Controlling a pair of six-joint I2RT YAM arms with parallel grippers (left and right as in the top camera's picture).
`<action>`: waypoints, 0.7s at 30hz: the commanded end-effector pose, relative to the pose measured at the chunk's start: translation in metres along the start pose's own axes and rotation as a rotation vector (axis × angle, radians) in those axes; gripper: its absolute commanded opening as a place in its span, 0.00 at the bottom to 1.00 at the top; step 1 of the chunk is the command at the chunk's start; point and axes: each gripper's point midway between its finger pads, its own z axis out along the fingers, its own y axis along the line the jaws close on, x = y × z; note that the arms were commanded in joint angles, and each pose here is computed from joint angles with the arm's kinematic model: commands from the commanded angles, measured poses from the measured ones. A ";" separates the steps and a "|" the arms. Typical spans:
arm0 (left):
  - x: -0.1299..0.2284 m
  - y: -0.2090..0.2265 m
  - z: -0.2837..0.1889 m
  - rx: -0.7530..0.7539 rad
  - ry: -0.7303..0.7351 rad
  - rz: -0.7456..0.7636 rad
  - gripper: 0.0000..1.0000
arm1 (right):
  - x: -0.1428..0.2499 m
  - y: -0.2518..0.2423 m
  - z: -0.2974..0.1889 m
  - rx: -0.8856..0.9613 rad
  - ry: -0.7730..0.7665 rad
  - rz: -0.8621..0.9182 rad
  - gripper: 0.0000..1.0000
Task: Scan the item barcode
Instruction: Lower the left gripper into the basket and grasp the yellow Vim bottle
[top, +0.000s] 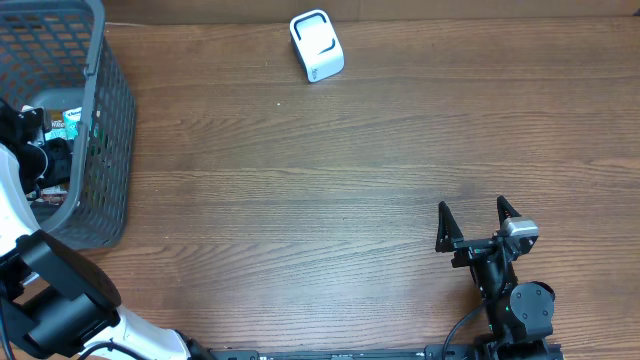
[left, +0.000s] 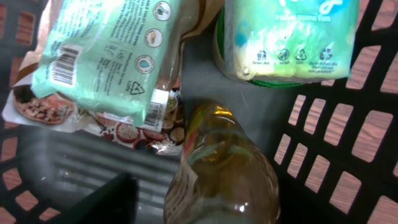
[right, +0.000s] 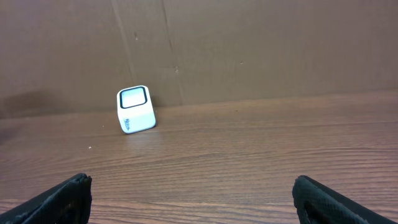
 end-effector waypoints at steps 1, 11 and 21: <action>-0.005 -0.001 0.005 0.023 -0.003 0.010 0.61 | 0.002 0.000 0.000 -0.003 -0.002 -0.004 1.00; -0.009 0.001 0.006 0.018 -0.019 -0.059 0.40 | 0.002 0.000 0.000 -0.003 -0.002 -0.004 1.00; -0.009 -0.004 0.007 0.042 -0.021 -0.068 0.70 | 0.002 0.000 0.000 -0.003 -0.002 -0.004 1.00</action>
